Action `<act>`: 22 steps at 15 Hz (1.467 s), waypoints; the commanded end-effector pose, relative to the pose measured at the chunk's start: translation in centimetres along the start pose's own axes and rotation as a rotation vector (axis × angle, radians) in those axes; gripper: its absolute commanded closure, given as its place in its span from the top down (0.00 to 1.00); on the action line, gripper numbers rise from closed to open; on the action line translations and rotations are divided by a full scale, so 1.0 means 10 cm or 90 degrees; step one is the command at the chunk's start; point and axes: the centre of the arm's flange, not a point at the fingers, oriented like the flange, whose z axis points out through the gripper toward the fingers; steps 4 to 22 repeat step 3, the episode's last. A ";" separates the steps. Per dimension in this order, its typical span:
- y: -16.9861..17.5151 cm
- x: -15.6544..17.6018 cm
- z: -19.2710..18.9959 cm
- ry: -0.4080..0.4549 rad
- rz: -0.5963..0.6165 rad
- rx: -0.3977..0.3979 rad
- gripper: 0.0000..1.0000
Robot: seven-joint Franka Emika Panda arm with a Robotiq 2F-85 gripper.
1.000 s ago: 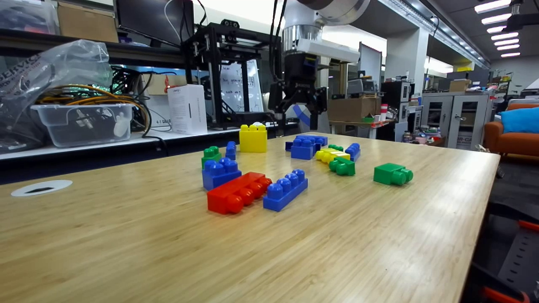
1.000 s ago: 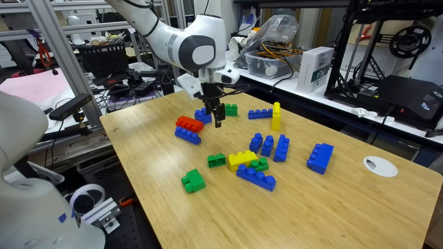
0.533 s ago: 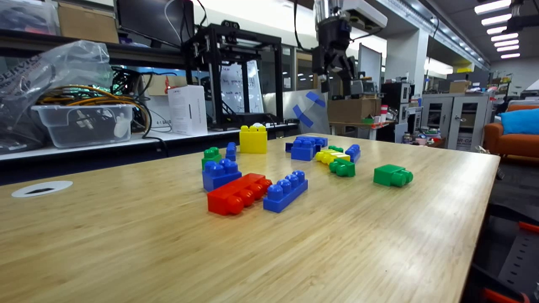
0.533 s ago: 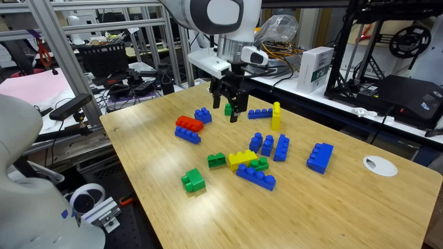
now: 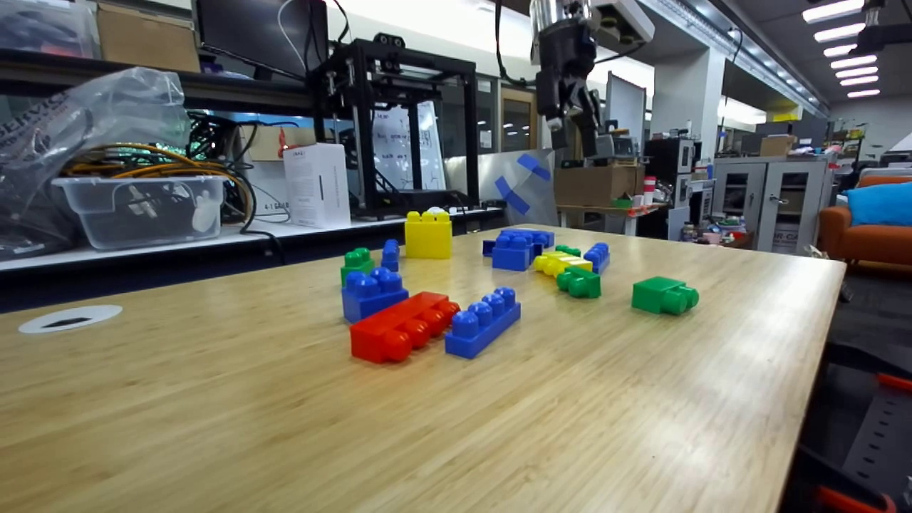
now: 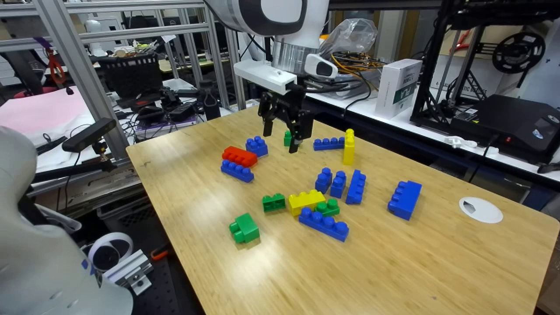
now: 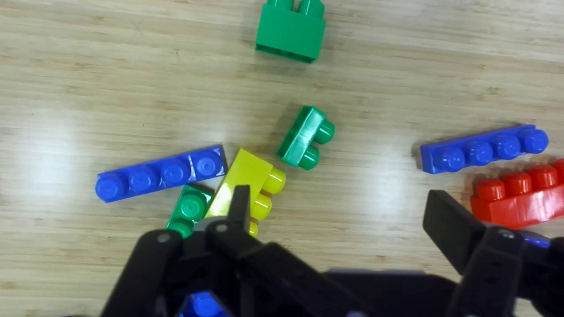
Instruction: Push the blue blocks near the orange block apart
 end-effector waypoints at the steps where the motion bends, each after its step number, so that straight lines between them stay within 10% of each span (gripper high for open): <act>1: -0.01 0.00 0.00 -0.001 0.000 0.000 1.00; 22: -0.01 0.00 0.00 0.000 -0.001 0.000 1.00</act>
